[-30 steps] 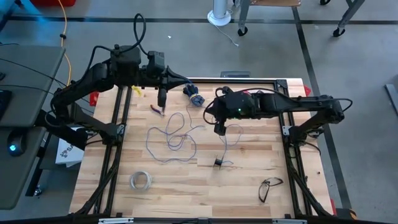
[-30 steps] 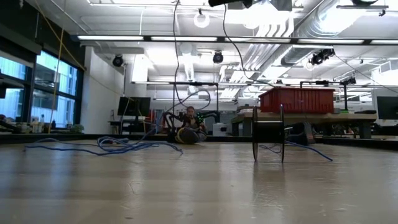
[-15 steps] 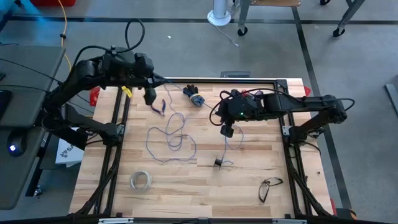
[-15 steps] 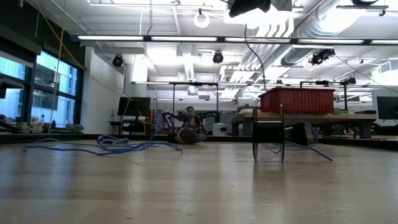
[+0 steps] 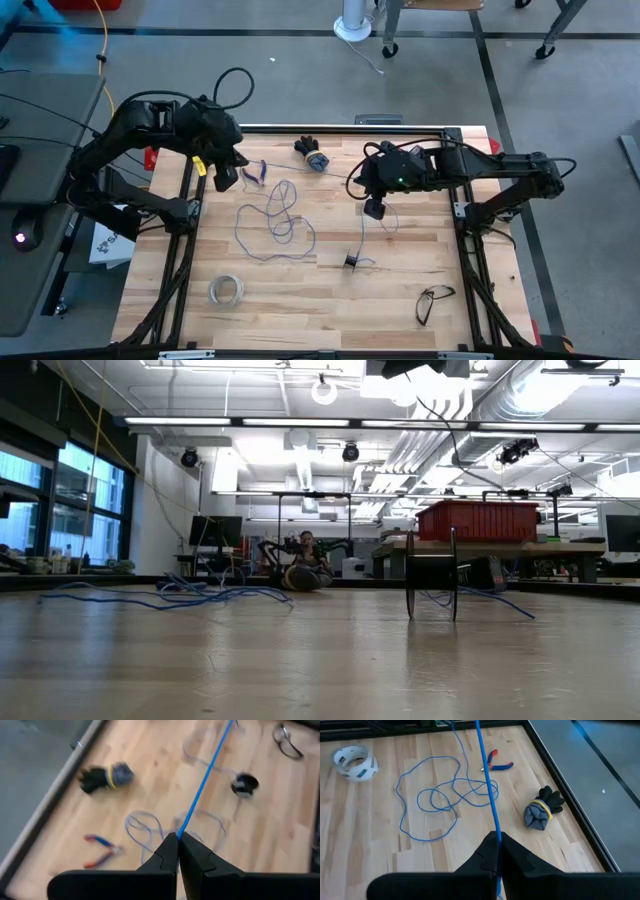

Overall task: Coil cords
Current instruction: Uncoil the blue wire from the black spool

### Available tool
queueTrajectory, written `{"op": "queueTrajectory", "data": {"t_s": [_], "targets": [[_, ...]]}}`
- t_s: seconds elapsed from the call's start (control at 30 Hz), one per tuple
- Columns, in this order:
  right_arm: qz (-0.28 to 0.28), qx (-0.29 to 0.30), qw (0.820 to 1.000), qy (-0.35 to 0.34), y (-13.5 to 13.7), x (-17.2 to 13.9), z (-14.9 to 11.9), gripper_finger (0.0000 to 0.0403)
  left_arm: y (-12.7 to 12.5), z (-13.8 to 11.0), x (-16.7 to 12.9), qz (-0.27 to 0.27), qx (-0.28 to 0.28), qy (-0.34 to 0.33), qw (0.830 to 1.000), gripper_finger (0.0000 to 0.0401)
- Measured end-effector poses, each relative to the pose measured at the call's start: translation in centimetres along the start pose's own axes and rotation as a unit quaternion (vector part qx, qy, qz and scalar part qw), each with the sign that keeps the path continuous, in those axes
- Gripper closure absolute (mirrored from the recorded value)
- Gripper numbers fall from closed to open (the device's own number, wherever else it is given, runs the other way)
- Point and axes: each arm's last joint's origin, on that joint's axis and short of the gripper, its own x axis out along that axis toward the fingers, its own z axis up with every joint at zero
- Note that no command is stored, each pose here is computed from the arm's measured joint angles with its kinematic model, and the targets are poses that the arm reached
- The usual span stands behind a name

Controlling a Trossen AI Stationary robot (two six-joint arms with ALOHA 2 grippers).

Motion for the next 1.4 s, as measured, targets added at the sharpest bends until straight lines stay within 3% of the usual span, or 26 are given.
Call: {"op": "queueTrajectory", "data": {"t_s": [0.2, 0.43, 0.53, 0.63, 0.8, 1.07, 1.4], "targets": [[-0.002, -0.007, 1.0, 0.018, -0.1, -0.1, -0.4, 0.0403, 0.1, -0.5, 0.1, 0.01, -0.017, 0.027, 0.999, 0.0376], [-0.001, 0.002, 1.0, 0.017, -0.1, -0.1, -0.4, 0.0403, 0.1, -0.5, 0.2, 0.008, 0.031, 0.039, 0.999, 0.029], [0.0, 0.004, 1.0, 0.01, -0.1, -0.1, -0.3, 0.0403, 0.0, 0.6, 0.2, 0.002, 0.042, -0.02, 0.999, 0.0252], [0.007, 0.009, 1.0, -0.011, 0.0, -0.1, 0.2, 0.0403, -0.6, 2.7, 0.8, -0.037, 0.049, -0.094, 0.994, 0.023], [0.02, 0.005, 0.998, -0.063, 0.1, -0.1, 1.2, 0.0403, -1.7, 5.9, 5.0, -0.078, 0.089, -0.107, 0.987, 0.0222], [0.017, 0.017, 0.997, -0.068, -0.4, 0.2, 1.5, 0.0403, -4.4, 9.4, 13.3, -0.107, 0.141, -0.094, 0.98, 0.0222], [0.021, 0.014, 0.997, -0.07, -0.4, 0.2, 1.5, 0.0403, -6.0, 10.4, 15.7, -0.144, 0.142, -0.113, 0.973, 0.0222]]}}
